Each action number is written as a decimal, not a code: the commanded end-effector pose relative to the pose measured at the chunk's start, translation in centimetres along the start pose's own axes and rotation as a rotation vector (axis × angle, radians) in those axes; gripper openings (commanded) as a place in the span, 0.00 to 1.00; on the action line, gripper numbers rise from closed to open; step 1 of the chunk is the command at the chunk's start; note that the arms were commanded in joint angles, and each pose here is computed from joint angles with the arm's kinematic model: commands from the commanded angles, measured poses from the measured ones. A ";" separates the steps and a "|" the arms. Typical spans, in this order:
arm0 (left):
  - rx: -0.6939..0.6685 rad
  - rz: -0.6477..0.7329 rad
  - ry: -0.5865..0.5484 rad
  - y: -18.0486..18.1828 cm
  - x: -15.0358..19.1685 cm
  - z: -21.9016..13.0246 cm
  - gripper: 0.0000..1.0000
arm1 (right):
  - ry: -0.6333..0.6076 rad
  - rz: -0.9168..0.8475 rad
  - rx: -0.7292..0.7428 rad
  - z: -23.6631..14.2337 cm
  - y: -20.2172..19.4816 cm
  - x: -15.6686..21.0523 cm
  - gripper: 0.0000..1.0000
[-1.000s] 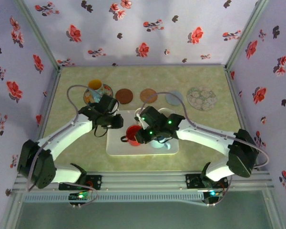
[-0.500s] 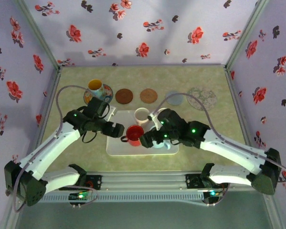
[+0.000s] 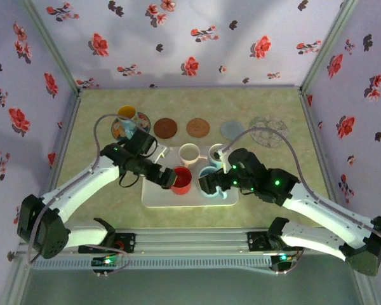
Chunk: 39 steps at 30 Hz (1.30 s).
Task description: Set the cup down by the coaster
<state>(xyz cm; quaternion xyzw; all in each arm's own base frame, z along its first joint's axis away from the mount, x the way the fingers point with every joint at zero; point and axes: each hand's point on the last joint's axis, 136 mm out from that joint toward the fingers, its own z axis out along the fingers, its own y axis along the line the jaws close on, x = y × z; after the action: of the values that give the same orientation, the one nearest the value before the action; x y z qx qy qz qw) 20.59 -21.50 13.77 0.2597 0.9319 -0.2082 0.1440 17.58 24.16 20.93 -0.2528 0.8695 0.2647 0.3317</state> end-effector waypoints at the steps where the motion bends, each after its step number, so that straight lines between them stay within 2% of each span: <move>1: 0.073 0.030 -0.020 -1.3 -0.6 0.9 1.00 | -0.008 0.016 0.040 -0.4 -1.1 0.2 0.99; 15: 0.131 0.036 0.095 -2.1 1.3 4.1 1.00 | -0.015 0.026 0.062 -0.5 -1.8 0.1 0.99; 31: 0.141 0.031 0.177 -3.1 3.6 5.0 0.93 | -0.005 0.038 0.065 -0.1 -2.0 0.5 0.99; 39: 0.108 0.045 0.243 -3.2 5.2 4.9 0.93 | 0.012 0.036 0.079 0.1 -2.2 0.7 0.99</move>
<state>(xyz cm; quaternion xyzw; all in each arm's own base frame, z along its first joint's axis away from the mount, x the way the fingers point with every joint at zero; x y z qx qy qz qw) 16.50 -24.77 9.13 0.3099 0.9192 -0.2376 0.0501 18.28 22.92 20.04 -0.2356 0.8795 0.2462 0.3321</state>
